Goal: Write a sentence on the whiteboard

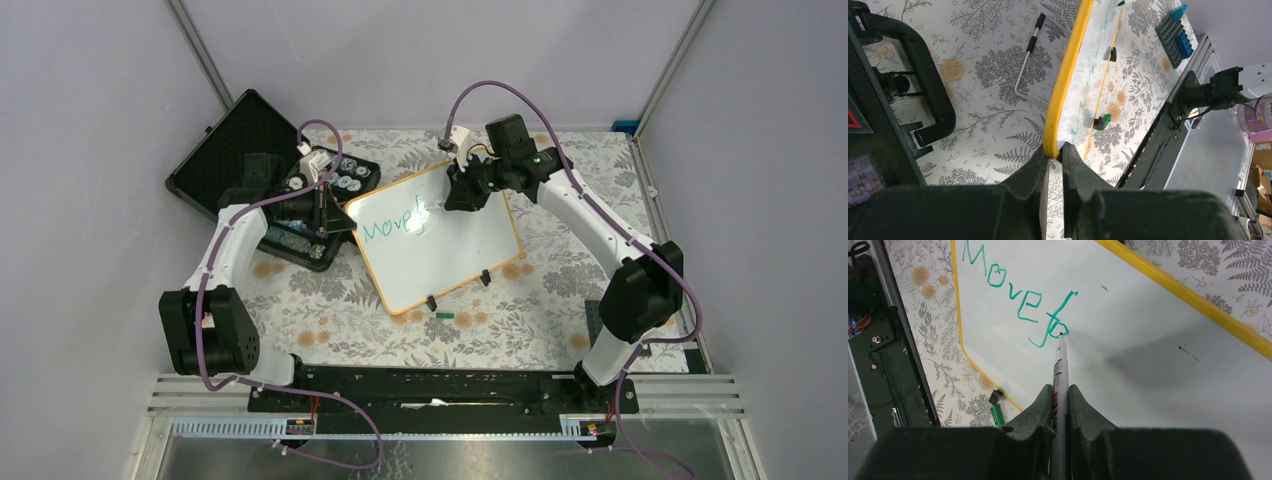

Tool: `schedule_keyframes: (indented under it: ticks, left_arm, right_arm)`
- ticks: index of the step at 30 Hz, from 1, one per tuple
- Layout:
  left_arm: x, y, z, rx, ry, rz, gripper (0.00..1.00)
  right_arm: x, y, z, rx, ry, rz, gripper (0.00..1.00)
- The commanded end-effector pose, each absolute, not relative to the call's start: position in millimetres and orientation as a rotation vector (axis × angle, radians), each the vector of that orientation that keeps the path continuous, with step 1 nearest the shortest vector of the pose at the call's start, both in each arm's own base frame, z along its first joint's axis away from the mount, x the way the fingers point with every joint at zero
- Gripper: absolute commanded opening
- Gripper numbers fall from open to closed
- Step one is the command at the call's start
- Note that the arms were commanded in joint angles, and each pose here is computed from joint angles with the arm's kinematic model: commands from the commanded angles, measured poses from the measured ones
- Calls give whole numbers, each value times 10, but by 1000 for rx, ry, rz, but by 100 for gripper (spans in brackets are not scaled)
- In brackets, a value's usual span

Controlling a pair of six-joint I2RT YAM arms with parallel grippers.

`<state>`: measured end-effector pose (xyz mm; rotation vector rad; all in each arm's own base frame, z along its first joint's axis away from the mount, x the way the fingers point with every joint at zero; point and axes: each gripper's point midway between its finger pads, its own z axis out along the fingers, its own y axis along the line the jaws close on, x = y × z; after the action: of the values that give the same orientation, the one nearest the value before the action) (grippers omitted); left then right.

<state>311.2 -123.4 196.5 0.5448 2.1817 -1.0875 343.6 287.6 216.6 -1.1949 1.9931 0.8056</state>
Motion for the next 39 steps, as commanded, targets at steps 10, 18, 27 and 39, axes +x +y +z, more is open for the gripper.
schedule_keyframes:
  ticks: [10,18,27,39]
  left_arm:
    - [3226,-1177,1932,643,2147,-942,0]
    - [3218,-1173,1916,641,2152,-941,0]
    - [3223,-1173,1909,640,2154,-941,0]
    - [3218,-1179,1903,641,2155,-945,0]
  right_arm:
    - [3536,2837,2387,-1183,1931,766,0]
    - [3587,2845,2345,-1169,1941,756,0]
    - [3665,2847,2312,-1154,1952,731,0]
    - [3690,2767,2276,-1134,1975,686,0]
